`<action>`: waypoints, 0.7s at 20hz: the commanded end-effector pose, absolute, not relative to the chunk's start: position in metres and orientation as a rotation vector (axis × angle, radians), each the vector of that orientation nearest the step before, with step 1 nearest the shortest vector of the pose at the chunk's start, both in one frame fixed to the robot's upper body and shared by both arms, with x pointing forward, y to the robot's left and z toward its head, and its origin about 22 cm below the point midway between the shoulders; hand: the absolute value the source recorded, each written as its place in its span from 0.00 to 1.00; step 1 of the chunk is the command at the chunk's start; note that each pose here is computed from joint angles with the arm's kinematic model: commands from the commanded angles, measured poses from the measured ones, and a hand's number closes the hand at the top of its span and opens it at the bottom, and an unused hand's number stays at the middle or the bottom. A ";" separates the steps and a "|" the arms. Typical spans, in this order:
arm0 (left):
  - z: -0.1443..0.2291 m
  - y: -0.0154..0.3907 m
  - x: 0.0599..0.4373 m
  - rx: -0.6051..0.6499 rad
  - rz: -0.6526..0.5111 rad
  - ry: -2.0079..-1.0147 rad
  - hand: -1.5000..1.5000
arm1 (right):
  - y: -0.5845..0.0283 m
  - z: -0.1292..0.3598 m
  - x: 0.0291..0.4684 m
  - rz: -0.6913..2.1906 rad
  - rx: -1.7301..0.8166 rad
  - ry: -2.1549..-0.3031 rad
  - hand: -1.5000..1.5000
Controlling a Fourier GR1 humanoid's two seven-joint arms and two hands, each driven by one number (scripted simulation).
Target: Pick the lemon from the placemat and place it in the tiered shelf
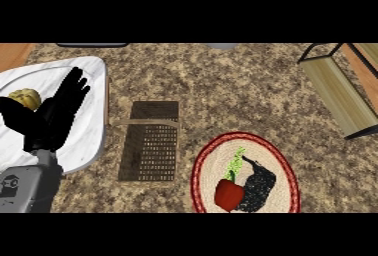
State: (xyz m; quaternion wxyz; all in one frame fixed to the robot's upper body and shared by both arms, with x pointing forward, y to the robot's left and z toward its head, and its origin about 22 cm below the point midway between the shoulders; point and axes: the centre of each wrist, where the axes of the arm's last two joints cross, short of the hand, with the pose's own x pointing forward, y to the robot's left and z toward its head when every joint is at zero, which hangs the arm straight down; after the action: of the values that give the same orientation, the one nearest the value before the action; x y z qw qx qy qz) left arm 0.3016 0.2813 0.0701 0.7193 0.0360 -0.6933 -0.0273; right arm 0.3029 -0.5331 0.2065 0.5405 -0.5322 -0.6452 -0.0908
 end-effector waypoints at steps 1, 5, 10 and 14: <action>0.054 0.270 0.298 0.100 -0.067 -1.522 0.50 | -0.559 0.232 0.281 -0.186 -1.119 -1.523 0.00; 0.076 0.278 0.301 0.097 -0.045 -1.516 0.50 | -0.581 0.219 0.254 -0.204 -0.960 -1.471 0.00; 0.081 0.281 0.299 0.106 -0.043 -1.510 0.50 | -0.624 0.250 0.189 -0.222 -0.994 -1.512 0.00; 0.059 0.284 0.296 0.091 -0.044 -1.523 0.50 | -0.642 0.253 0.159 -0.223 -0.914 -1.568 0.00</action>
State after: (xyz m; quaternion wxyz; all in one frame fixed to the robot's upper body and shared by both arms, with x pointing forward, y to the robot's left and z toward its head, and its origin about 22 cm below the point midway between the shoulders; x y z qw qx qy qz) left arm 0.2941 0.2809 0.0675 0.7228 0.0433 -0.6894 -0.0190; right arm 0.1880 -0.6262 0.2479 0.6176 -0.4191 -0.6591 -0.0924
